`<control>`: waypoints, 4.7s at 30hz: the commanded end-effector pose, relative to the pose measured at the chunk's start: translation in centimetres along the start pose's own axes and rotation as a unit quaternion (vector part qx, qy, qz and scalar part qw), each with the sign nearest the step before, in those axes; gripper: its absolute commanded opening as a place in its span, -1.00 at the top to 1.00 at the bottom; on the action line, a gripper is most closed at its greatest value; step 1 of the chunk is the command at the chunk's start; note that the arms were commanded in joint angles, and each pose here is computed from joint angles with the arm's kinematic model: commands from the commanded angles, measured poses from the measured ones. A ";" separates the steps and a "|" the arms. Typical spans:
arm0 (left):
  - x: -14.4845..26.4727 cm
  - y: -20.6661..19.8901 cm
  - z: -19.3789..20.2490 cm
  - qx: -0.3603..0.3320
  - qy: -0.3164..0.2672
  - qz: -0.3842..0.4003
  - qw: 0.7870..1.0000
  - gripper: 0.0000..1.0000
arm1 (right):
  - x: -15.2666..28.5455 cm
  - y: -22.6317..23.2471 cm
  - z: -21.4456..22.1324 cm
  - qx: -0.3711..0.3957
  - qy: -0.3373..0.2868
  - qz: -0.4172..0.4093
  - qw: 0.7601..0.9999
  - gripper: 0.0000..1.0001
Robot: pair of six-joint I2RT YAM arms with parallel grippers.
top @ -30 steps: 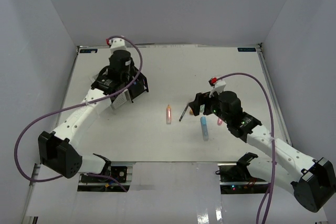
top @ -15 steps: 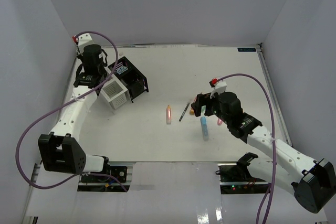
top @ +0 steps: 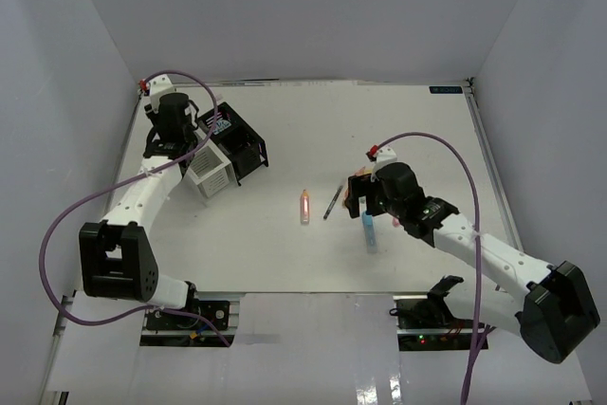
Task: Sort the stationery into containers
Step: Place the pen in the storage box, then pick up the pen from the center of the board, then place the pen in the storage box.
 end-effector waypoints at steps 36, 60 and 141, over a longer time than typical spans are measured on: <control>11.8 -2.0 -4.7 0.089 0.034 0.291 0.952 -0.96 | -13.1 5.0 -0.2 -0.114 0.279 0.149 0.942 0.03; 12.2 -3.4 -3.3 0.089 0.084 0.341 0.932 -0.96 | -14.1 3.4 0.5 -0.104 0.281 0.189 0.935 0.85; 0.5 -1.5 -5.5 0.045 -0.023 0.044 0.998 0.84 | 3.1 4.6 -3.8 0.052 -0.149 -0.016 0.987 -0.81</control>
Point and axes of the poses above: each gripper's point midway between its finger pads, its own x axis back along the fingers, its own y axis along the line the jaws close on, z = x × y, the point moved 7 cm from there along x, back along the fingers, and after that the axes turned 14 degrees about x, right-handed, at the moved point
